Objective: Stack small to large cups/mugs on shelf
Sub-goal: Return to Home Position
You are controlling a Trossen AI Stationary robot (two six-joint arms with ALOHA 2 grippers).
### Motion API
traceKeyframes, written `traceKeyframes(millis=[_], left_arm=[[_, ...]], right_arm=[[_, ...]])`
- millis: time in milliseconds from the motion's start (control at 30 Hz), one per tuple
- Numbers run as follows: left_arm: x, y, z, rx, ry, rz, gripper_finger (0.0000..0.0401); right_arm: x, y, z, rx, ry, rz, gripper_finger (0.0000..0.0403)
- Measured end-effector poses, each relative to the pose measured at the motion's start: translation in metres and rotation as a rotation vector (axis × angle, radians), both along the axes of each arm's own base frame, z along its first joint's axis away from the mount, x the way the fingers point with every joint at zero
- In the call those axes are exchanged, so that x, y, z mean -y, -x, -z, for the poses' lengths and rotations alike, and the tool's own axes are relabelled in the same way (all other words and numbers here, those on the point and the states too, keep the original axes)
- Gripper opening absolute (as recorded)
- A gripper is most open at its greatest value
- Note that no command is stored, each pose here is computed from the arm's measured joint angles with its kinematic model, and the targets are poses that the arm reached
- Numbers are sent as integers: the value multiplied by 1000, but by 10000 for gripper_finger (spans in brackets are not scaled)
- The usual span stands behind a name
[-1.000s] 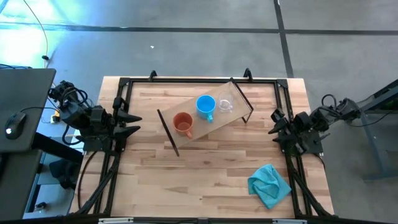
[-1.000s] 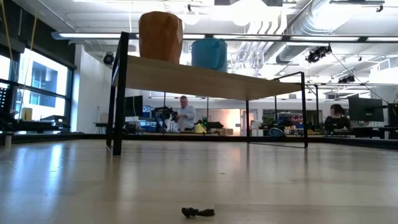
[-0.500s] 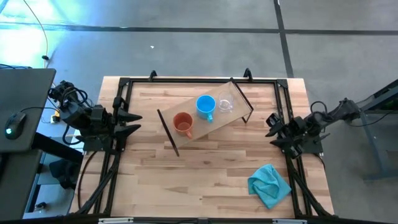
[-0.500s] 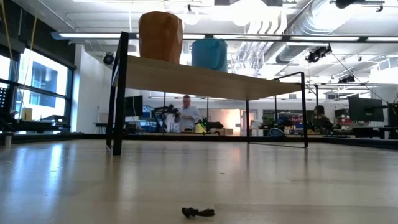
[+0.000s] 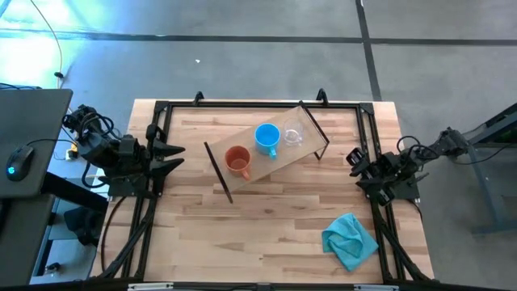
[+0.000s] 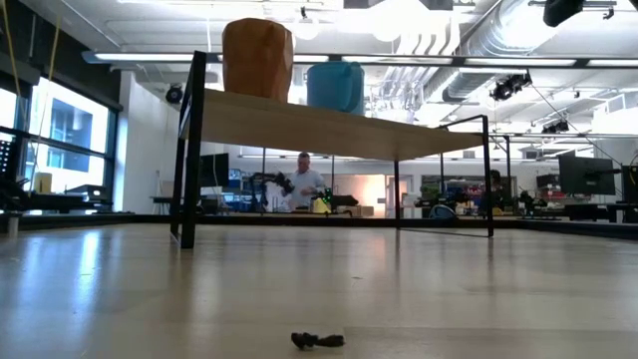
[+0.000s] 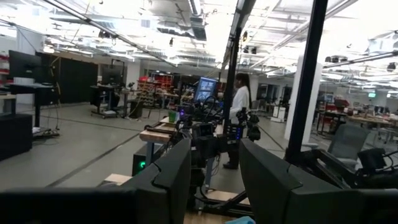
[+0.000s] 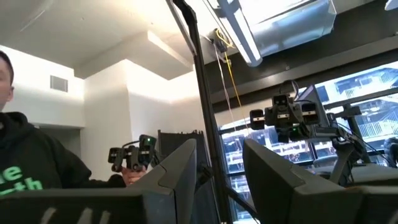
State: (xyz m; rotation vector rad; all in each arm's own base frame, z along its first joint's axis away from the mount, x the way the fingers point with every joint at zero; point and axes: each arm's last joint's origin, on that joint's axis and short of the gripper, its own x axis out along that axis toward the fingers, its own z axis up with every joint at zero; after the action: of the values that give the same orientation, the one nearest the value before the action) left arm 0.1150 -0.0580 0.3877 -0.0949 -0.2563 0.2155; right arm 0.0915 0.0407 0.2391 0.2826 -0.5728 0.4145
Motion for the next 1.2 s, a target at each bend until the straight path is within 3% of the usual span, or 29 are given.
traceKeyframes(millis=[767,1200], left_arm=[[-1,0,0,-5,-1,-21,124],[-1,0,0,-2,9,-17,124]], right_arm=[[-2,-3,5,-47,59,16,124],[-7,-6,15,-125,144,-114,124]])
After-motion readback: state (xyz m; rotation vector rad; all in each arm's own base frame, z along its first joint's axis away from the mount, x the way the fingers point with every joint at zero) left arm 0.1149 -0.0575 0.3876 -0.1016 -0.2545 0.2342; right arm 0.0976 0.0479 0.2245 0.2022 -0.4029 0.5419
